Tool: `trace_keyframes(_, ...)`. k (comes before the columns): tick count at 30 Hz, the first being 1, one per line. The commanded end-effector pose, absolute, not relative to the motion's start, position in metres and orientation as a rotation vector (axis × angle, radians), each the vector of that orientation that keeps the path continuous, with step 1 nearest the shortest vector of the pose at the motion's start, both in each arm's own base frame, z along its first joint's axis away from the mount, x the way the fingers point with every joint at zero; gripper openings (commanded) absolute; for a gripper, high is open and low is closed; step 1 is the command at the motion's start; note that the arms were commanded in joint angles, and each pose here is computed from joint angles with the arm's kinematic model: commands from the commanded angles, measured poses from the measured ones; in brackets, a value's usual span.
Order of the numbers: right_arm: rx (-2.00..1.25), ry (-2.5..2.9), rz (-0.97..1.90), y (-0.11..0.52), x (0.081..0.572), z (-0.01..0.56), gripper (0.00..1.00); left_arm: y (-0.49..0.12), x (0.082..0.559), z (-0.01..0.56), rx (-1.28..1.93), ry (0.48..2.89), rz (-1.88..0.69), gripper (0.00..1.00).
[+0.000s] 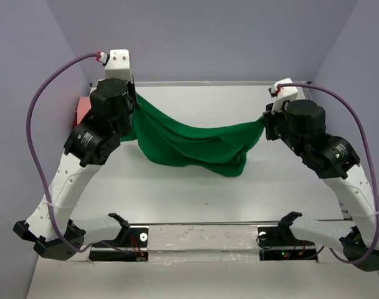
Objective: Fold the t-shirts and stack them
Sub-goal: Flatten the tshirt out
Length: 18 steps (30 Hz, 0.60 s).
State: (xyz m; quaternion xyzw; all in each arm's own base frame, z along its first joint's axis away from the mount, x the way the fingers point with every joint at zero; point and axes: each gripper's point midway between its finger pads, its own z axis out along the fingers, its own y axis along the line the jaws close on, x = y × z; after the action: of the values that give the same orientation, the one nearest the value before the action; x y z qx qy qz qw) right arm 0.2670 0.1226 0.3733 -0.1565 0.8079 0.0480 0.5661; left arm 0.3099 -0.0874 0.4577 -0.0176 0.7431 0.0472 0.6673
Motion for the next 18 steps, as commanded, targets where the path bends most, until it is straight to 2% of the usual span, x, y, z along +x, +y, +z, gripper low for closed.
trace_keyframes(1,-0.174,1.851,-0.128,0.077,0.278,0.387,0.00,-0.088,0.333,0.444,-0.078,1.711,0.053,0.00)
trace_keyframes(7,0.023,1.775,-0.341,0.025,0.270,0.401,0.00,-0.064,0.351,0.422,-0.171,1.777,0.127,0.00)
trace_keyframes(11,0.079,1.699,-0.395,-0.002,0.247,0.415,0.00,-0.052,0.346,0.435,-0.218,1.743,0.156,0.00)
trace_keyframes(18,0.049,1.695,-0.357,0.001,0.238,0.415,0.00,-0.050,0.322,0.457,-0.219,1.693,0.161,0.00)
